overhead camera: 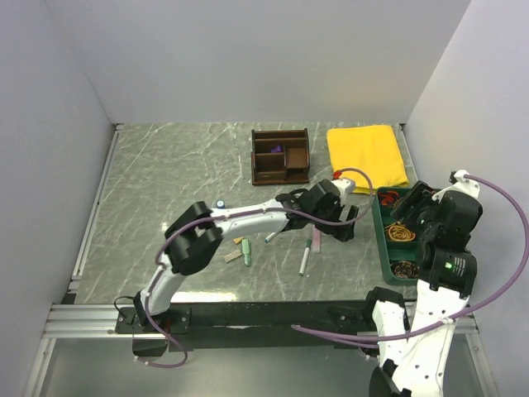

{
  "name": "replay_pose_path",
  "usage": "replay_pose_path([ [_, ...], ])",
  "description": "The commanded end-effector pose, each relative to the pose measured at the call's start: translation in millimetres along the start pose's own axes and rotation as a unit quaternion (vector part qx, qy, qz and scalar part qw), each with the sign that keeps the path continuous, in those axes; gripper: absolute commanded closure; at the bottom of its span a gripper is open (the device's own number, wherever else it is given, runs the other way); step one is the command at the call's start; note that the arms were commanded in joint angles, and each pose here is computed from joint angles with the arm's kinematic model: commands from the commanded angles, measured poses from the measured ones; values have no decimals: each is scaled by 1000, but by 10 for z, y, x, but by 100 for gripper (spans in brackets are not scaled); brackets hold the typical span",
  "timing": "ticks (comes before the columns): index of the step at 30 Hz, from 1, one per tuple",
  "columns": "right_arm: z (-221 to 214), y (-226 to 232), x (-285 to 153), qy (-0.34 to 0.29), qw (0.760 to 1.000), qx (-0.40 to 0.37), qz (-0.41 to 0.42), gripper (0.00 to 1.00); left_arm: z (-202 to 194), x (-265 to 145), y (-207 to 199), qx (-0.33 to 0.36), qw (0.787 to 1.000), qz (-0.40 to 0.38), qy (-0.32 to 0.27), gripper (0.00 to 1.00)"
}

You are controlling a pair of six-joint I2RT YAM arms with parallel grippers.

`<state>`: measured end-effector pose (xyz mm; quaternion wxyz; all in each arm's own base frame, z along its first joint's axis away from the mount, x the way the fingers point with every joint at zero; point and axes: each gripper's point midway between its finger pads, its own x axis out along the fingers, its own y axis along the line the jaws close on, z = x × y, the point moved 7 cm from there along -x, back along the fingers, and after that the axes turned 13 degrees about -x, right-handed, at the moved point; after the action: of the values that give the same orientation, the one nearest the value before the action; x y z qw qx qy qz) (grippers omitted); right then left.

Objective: Sort the stationery into containers
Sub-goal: Move the pen to the center of the board, then pick up the pen from the center of the board.

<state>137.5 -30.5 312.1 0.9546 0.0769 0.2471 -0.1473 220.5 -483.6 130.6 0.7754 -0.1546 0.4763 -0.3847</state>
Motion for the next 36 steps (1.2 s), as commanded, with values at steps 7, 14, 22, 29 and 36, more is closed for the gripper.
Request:
replay_pose_path([
  [7, 236, 93, 229, -39, 998, 2, 47, 24, 599, -948, -72, 84, 962, 181, -184, 13],
  [14, 255, 118, 402, -32, 998, 18, 56, 24, 636, -892, 177, 52, 984, 134, -101, 27],
  [22, 207, 94, 482, -2, 998, -8, 58, 24, 526, -540, 375, 16, 983, 166, -78, 25],
  [29, 213, 103, 559, 18, 998, 4, 59, 25, 295, -137, 603, -6, 985, 169, -34, 35],
  [36, 130, 119, 572, 28, 997, 4, 68, 25, 223, 106, 738, -1, 983, 181, -25, 36],
])
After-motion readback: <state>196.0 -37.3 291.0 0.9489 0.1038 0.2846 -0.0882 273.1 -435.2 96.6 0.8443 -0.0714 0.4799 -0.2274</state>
